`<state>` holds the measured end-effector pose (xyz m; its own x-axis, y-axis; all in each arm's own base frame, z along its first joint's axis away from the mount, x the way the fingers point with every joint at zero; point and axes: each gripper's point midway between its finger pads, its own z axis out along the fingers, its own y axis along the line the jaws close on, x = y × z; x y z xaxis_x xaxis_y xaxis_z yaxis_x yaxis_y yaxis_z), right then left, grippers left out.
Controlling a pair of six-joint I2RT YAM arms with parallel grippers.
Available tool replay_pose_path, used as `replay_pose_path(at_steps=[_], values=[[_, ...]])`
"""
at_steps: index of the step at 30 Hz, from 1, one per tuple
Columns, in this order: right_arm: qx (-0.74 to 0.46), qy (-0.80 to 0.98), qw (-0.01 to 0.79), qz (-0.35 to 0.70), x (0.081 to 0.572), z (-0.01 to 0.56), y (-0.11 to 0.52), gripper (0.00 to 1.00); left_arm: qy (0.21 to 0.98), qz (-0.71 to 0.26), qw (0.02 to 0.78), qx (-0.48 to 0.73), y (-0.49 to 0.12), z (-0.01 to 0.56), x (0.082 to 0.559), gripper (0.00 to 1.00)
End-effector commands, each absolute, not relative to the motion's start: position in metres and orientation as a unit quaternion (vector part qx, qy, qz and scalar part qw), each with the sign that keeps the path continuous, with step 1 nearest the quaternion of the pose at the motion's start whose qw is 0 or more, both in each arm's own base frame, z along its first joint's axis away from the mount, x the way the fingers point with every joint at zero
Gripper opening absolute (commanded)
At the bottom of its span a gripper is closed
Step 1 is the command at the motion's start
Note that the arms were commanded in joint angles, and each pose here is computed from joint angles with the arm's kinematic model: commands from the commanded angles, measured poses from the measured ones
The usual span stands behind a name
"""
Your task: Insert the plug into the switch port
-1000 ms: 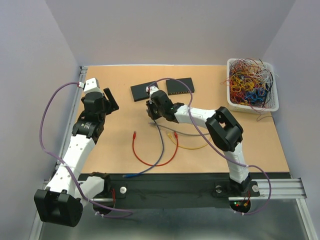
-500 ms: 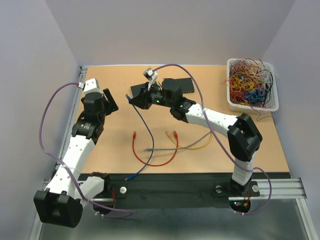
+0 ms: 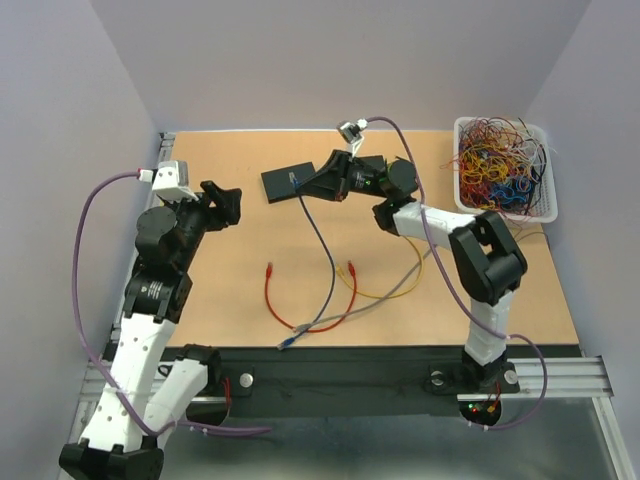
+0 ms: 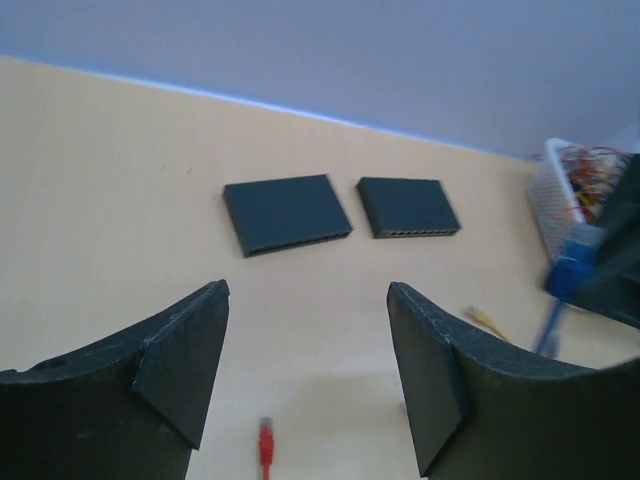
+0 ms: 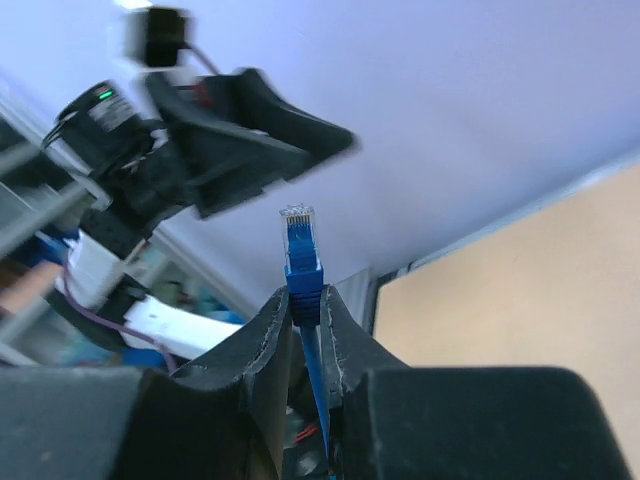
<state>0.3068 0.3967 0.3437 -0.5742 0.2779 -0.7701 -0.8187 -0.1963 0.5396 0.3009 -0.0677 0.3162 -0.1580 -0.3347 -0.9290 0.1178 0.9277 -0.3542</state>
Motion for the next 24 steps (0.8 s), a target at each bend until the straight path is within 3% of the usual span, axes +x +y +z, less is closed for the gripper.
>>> replay_pose_path(at_steps=[1, 8, 24], values=[[-0.287, 0.422, 0.301, 0.806, 0.273, 0.343, 0.367, 0.01, 0.668, -0.266, 0.695, 0.024, -0.103, 0.363, 0.278, 0.76], [-0.314, 0.416, 0.265, 0.811, 0.259, 0.342, 0.383, 0.00, 0.578, -0.389, 0.700, 0.155, -0.152, 0.399, 0.233, 0.77], [-0.380, 0.360, 0.249, 0.815, 0.193, 0.400, 0.377, 0.01, 0.531, -0.447, 0.685, 0.220, -0.171, 0.410, 0.206, 0.76]])
